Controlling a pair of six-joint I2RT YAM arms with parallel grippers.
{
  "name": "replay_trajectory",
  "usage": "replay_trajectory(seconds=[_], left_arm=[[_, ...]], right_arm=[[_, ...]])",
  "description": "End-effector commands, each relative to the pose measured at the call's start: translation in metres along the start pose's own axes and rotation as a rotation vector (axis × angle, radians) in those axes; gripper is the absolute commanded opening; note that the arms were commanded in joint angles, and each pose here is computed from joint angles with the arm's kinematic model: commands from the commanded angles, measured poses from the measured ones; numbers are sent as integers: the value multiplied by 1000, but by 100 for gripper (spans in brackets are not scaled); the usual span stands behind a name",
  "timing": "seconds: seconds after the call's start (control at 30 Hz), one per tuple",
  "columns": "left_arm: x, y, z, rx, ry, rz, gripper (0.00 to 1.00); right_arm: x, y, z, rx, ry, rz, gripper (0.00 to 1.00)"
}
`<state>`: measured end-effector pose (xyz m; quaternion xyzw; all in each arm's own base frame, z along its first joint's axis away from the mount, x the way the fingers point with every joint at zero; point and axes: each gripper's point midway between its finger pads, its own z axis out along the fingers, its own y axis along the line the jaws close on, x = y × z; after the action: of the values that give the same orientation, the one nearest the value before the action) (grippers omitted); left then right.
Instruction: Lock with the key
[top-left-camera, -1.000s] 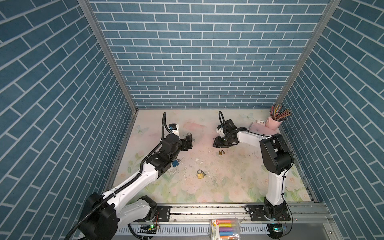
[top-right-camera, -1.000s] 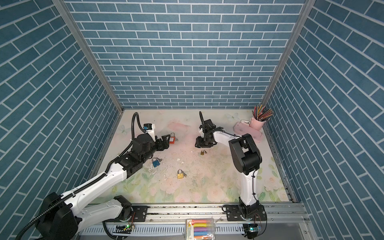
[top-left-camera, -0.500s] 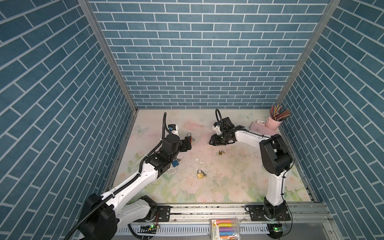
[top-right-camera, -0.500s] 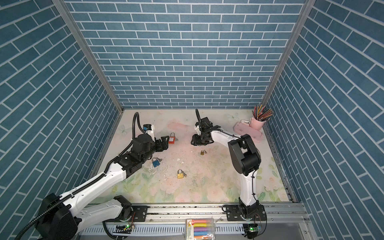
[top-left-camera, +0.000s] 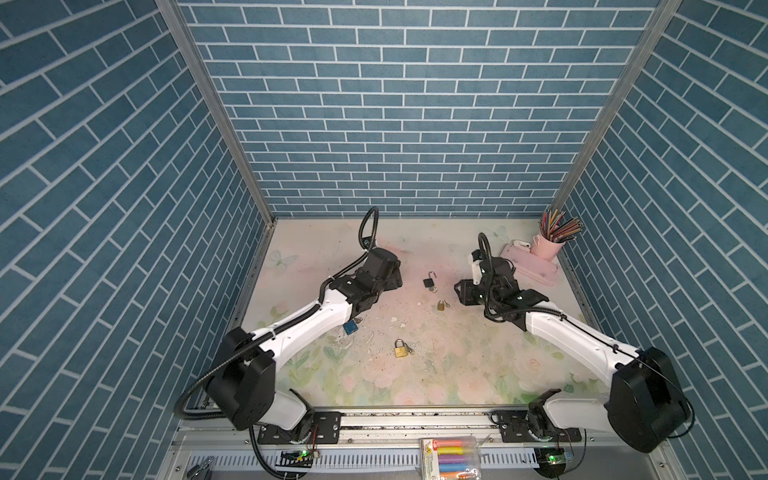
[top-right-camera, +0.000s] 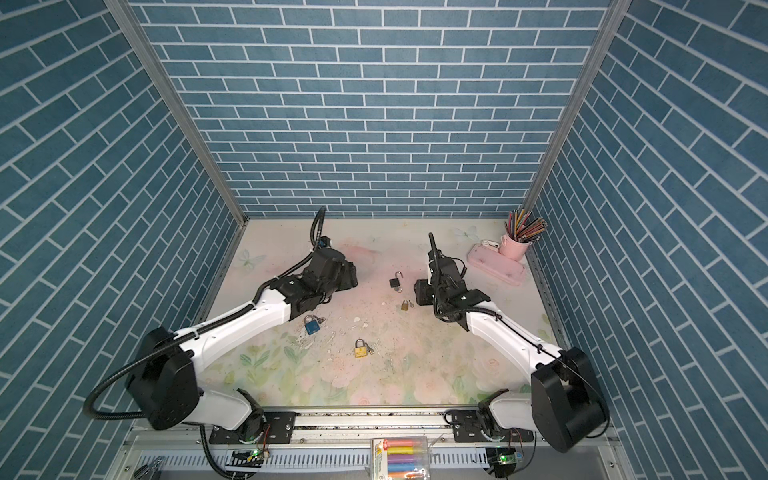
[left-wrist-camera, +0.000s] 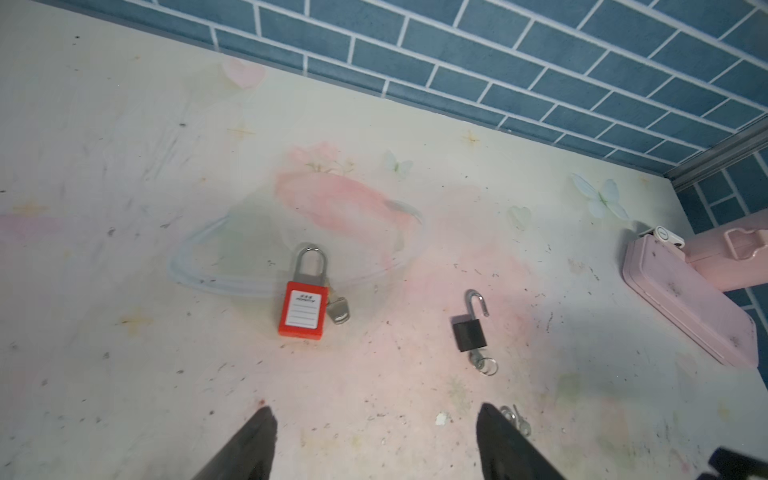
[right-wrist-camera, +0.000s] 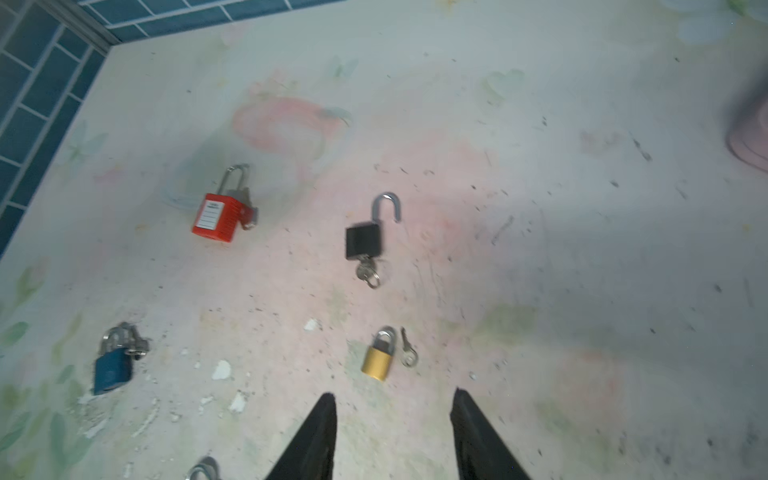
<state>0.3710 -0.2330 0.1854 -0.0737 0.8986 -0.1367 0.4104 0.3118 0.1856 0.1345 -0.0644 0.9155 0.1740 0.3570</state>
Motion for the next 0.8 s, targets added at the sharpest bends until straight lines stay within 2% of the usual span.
replay_trajectory(seconds=[0.0, 0.17, 0.3, 0.43, 0.77], left_arm=[[2, -15, 15, -67, 16, -20, 76], [14, -40, 48, -208, 61, -30, 72], [25, -65, 69, -277, 92, 12, 72], [35, -91, 89, -277, 102, 49, 72], [65, -106, 127, -302, 142, 74, 65]], right_arm=[[-5, -14, -13, 50, -90, 79, 46], [13, -24, -22, 66, -90, 87, 46], [21, -28, -28, 68, -96, 83, 46], [26, -29, -33, 57, -99, 76, 46], [31, -32, -39, 52, -132, 54, 47]])
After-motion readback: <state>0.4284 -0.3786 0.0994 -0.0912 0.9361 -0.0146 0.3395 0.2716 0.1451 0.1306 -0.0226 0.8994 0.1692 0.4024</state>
